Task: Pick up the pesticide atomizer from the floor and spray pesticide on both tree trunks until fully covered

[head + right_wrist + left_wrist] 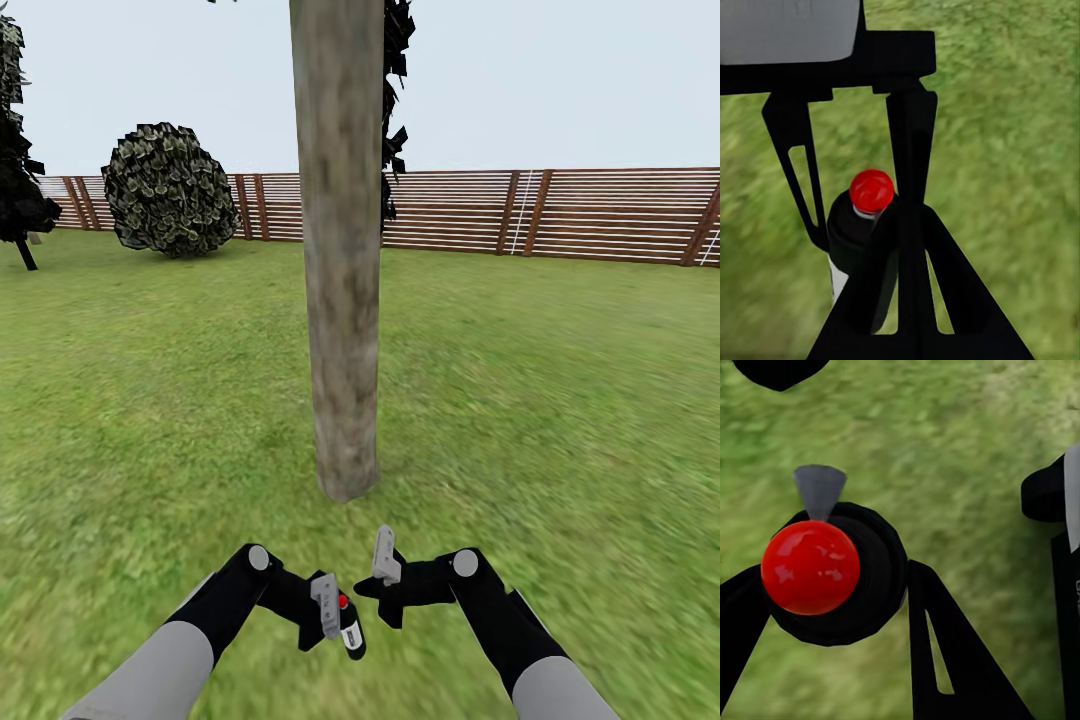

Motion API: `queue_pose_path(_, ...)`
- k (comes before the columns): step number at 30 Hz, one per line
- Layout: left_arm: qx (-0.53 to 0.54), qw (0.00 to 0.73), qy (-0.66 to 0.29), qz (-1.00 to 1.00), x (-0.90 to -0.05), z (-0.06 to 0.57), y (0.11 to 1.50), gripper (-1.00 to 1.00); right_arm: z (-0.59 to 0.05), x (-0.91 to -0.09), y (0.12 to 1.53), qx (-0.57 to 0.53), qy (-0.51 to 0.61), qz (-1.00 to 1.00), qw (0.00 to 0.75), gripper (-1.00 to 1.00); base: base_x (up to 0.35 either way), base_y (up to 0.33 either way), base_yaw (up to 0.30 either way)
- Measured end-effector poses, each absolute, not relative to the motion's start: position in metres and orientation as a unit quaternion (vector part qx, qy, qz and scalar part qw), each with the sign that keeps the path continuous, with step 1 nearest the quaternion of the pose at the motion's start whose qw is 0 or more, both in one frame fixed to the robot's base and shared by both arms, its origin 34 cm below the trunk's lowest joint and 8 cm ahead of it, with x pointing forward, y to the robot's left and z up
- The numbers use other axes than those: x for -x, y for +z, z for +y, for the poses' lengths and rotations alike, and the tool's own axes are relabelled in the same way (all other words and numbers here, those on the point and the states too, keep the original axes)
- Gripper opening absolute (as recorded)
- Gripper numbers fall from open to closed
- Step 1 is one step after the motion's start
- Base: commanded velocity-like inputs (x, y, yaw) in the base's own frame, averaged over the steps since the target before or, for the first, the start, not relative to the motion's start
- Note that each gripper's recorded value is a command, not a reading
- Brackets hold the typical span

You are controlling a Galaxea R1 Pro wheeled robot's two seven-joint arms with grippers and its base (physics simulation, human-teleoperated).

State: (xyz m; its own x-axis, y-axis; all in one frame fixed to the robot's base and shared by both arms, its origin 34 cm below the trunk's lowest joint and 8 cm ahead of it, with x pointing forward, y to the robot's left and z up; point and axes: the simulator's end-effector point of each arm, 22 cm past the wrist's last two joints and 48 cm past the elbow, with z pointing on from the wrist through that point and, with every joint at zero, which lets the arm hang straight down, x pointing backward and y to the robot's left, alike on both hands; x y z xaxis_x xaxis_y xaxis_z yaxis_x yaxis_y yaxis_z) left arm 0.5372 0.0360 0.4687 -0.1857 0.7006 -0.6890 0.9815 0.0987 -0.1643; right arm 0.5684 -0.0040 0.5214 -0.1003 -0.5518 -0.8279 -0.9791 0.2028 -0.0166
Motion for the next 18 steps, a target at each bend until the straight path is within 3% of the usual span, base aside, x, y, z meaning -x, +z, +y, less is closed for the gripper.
queue_pose_path(18, -0.597, 0.24, -0.301, 0.704, -0.5453, 0.0356, 0.4744, -1.0, -0.004, -0.5681, 0.5211, 0.561, 0.29, 0.683, 0.368, -1.0, 0.0, 0.0, 0.0)
